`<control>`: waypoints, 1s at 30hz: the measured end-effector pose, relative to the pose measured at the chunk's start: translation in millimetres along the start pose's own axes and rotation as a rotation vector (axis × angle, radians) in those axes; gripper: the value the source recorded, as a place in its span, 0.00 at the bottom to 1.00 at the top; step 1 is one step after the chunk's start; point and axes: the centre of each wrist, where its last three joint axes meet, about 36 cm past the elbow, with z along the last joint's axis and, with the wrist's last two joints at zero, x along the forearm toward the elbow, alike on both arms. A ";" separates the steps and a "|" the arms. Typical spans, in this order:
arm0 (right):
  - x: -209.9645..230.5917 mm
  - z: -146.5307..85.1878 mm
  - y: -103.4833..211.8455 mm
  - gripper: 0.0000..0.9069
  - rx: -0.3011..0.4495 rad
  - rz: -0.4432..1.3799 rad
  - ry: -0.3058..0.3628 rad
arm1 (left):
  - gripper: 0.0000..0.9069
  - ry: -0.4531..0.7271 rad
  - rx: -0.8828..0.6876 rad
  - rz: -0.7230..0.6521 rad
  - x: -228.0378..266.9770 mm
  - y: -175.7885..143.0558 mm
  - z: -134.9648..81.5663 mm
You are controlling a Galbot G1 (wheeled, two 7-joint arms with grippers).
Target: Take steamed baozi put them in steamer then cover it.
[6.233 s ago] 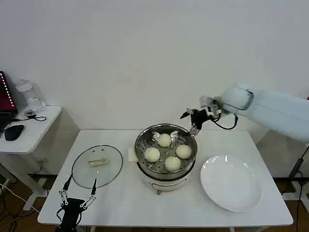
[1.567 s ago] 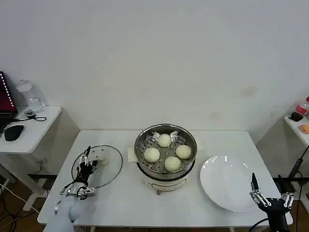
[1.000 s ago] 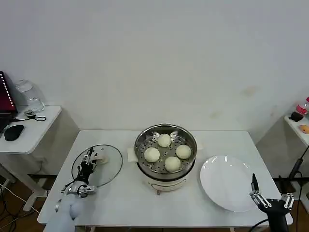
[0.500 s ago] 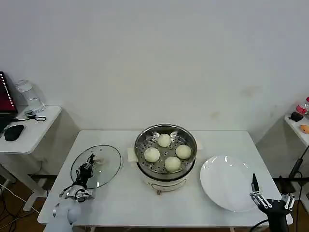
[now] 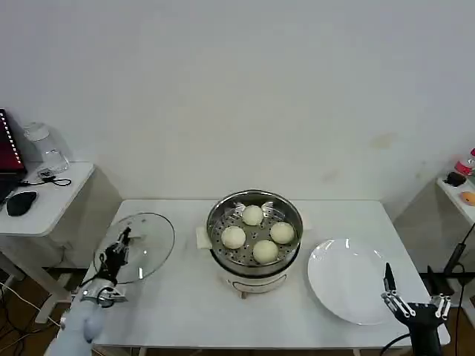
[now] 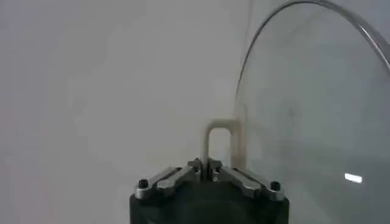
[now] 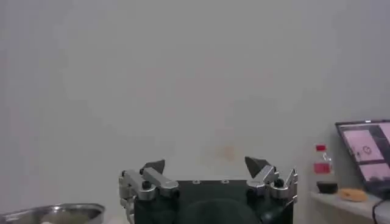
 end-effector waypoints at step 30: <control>-8.2 5.4 7.6 1.00 -0.006 -0.011 0.002 | 0.00 -0.055 -0.068 -0.056 -11.1 204.5 -104.2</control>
